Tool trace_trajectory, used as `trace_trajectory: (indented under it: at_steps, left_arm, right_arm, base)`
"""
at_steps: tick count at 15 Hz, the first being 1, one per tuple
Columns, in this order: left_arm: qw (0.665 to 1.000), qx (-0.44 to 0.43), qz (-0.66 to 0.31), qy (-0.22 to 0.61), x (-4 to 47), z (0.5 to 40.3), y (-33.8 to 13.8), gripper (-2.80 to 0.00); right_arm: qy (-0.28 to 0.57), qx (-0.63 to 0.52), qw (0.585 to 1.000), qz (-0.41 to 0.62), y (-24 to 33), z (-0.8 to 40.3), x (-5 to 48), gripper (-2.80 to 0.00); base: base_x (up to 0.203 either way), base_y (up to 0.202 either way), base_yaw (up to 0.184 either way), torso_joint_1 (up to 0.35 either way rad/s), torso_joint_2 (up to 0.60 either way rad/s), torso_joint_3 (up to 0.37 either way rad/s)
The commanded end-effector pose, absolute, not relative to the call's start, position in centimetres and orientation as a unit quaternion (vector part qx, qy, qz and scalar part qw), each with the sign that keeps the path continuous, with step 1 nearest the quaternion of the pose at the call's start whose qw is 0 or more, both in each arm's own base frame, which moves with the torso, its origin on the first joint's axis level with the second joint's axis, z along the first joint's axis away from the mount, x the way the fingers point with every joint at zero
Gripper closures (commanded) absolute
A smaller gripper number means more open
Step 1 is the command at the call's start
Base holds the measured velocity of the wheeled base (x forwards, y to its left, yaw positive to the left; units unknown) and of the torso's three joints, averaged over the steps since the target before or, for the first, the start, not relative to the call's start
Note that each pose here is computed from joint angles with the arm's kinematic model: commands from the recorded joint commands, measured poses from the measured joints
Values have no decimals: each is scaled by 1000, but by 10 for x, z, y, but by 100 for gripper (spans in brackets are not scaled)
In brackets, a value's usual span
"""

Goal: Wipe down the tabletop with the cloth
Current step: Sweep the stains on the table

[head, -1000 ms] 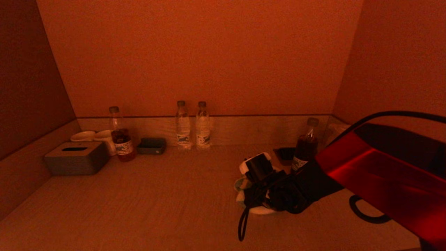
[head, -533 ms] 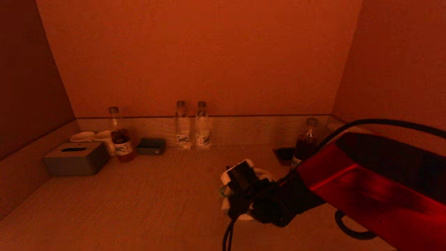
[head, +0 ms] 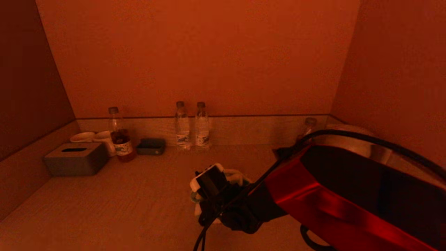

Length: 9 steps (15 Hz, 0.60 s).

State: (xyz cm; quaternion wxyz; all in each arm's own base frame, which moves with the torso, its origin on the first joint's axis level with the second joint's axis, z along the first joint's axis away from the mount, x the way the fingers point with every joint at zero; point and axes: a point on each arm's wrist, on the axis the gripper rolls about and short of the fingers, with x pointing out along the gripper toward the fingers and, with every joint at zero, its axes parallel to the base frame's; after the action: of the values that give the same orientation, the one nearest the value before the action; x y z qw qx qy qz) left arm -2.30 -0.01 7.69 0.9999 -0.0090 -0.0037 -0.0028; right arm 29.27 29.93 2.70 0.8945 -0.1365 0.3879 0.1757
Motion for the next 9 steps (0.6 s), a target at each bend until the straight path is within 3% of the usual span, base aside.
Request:
trace_trajectory:
  at_steps: [1,9]
  left_arm:
    - [1000,-9,-3,-4,-23,77,0,0]
    - [1000,-9,-3,-4,-23,77,0,0]
  right_arm:
    - [385,-144,893,181,310,20,296,0]
    - [381,-153,892,189,341,12,313,0]
  base:
    - [0,0,0,0,0,0]
    - [0,0,0,0,0,0]
